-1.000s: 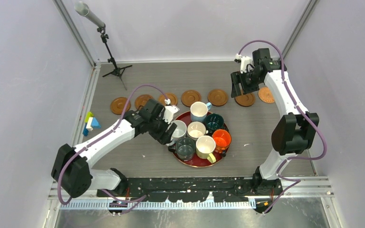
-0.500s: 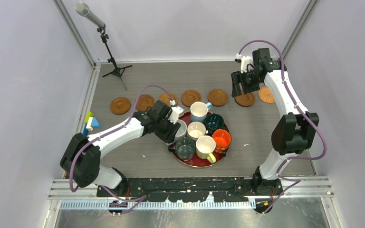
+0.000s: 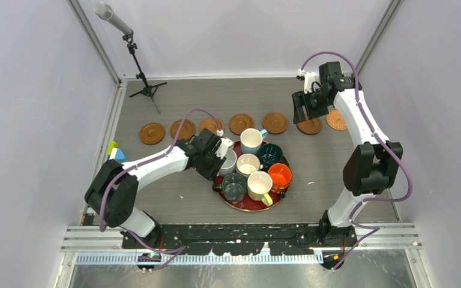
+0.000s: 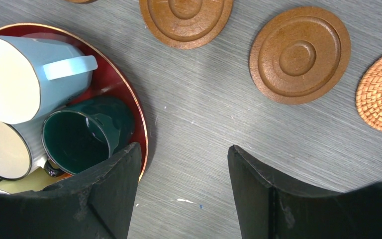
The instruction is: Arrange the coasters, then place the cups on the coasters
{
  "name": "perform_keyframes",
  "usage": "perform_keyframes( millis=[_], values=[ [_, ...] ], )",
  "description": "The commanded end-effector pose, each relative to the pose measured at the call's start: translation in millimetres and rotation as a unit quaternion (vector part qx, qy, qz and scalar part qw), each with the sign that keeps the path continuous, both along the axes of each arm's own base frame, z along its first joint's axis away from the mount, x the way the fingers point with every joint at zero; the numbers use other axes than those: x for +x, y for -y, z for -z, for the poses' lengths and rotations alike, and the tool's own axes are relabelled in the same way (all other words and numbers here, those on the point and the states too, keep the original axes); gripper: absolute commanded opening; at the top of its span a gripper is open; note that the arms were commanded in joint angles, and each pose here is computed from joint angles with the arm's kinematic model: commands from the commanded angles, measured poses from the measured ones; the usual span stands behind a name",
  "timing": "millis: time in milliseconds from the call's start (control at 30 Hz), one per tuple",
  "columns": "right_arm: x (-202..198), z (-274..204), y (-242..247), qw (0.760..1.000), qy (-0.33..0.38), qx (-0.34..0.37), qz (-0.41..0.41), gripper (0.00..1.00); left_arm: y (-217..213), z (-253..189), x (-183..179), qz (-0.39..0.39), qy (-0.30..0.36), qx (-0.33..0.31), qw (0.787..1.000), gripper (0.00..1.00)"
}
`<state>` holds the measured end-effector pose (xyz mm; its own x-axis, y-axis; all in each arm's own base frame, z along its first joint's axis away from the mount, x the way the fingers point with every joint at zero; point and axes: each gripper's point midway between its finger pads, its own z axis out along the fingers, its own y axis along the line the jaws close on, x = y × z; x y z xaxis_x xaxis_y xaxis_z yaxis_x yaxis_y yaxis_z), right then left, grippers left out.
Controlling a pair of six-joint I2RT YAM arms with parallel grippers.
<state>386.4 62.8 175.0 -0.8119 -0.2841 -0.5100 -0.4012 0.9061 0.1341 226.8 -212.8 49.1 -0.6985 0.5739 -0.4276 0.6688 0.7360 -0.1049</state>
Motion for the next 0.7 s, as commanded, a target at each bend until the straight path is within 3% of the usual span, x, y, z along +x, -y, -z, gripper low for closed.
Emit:
perform_keyframes(
  millis=[0,133,233,667],
  values=[
    [1,-20,3,0.999,0.039,-0.006,-0.011,0.69,10,-21,8,0.004,0.027,-0.03,0.999,0.23],
    [-2,-21,3,0.999,0.039,-0.008,-0.017,0.69,8,-29,3,0.003,0.032,-0.042,0.999,0.06],
    [-3,-21,3,0.999,0.04,-0.009,-0.019,0.69,7,-38,1,0.008,0.044,-0.05,0.998,0.0],
    [-14,-29,-1,0.999,0.046,0.004,-0.025,0.69,-5,-127,5,-0.006,0.124,-0.134,0.983,0.0]
  ],
)
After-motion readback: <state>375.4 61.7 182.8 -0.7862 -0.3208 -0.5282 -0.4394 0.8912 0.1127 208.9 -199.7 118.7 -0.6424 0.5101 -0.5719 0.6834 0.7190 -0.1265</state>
